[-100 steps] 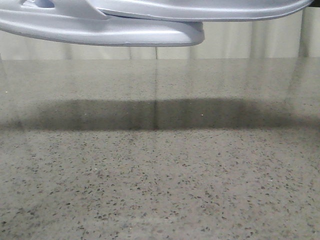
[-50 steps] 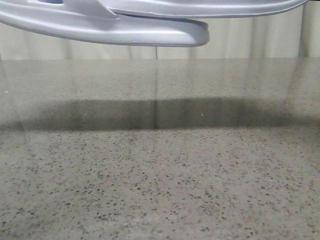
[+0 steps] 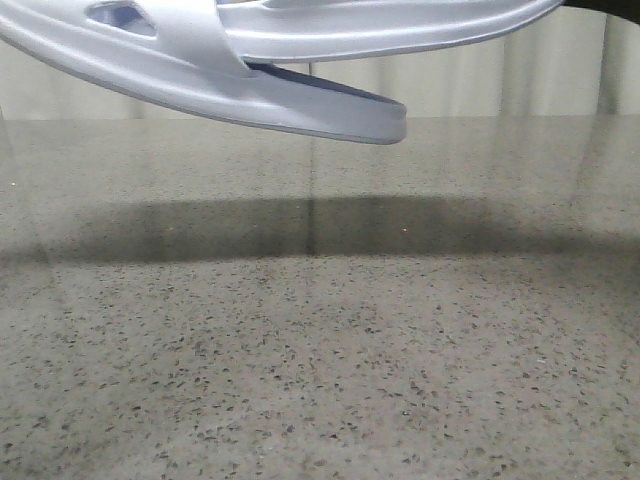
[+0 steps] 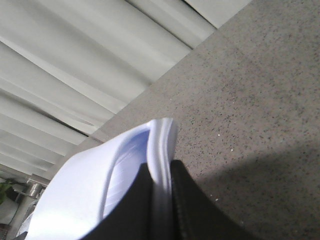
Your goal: Insert blue slippers together front up
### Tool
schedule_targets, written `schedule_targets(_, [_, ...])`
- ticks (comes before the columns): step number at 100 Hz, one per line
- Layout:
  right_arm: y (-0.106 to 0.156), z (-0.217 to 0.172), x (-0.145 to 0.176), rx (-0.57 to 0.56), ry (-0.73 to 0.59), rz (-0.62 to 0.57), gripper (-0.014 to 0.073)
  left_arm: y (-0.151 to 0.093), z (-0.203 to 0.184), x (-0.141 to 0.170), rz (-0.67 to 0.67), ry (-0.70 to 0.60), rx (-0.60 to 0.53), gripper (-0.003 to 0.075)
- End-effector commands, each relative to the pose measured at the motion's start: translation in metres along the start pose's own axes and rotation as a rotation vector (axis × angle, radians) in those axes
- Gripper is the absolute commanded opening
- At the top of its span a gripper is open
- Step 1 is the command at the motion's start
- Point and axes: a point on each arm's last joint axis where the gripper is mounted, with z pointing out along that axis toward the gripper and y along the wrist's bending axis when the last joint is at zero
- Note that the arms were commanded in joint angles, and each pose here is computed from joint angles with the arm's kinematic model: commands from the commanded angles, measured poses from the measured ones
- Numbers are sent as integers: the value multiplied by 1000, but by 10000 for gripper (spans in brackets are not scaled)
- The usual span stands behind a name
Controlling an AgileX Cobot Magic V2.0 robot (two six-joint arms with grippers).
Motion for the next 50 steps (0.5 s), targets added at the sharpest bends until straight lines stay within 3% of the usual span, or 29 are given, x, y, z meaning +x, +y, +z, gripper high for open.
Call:
schedule_targets(1, [18,5,-3,-94,-45,-46,-107,-28,-2,14,-19,143,202,16])
schedule_targets(50, [29,25,21,-228,-32,-109,-106,-29,-3,16,-18,158,212,16])
